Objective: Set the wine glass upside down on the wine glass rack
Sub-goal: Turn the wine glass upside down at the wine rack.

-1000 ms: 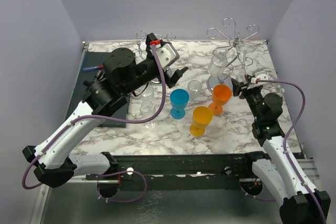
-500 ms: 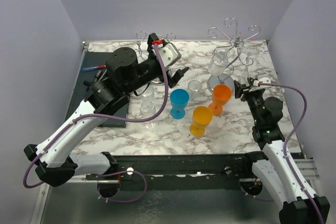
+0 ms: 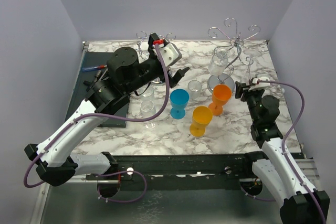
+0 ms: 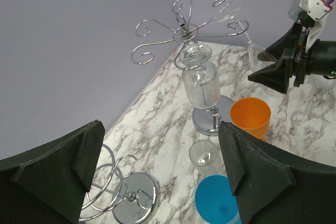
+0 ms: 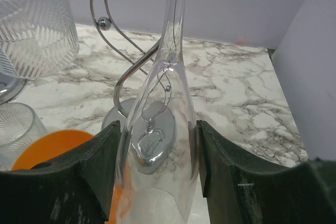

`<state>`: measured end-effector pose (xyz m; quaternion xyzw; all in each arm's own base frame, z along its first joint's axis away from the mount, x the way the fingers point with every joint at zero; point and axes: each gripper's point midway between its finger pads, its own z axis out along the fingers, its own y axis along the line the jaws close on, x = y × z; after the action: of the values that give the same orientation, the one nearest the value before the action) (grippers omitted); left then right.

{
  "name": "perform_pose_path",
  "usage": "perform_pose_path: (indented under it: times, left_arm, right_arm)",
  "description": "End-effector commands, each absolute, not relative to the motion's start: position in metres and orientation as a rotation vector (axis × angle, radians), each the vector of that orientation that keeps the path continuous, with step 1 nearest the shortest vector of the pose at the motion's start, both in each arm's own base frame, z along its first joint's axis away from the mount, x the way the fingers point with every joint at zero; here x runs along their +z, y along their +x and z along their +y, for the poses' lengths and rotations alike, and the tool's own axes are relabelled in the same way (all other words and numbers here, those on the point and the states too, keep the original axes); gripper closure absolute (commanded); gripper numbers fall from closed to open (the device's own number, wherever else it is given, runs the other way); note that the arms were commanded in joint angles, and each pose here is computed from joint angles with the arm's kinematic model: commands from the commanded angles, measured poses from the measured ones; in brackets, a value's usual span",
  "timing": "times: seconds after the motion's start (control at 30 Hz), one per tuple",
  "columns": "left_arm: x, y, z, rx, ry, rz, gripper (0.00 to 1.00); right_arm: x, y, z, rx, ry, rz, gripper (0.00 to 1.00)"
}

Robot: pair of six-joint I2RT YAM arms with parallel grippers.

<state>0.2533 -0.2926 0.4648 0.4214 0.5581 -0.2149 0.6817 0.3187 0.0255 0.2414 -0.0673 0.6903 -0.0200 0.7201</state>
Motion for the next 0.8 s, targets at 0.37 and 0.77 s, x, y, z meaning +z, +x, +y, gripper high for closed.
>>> perform_pose_path:
  times: [0.37,0.77]
  left_arm:
    - [0.488,0.249,-0.287,-0.486,0.916,1.201,0.01]
    - [0.488,0.25,-0.286,-0.5,0.89,1.221,0.01]
  right_arm:
    - [0.24,0.319,0.005,-0.112,-0.03,1.54,0.08]
    - [0.278,0.304,0.01,-0.078,-0.05,1.532,0.0]
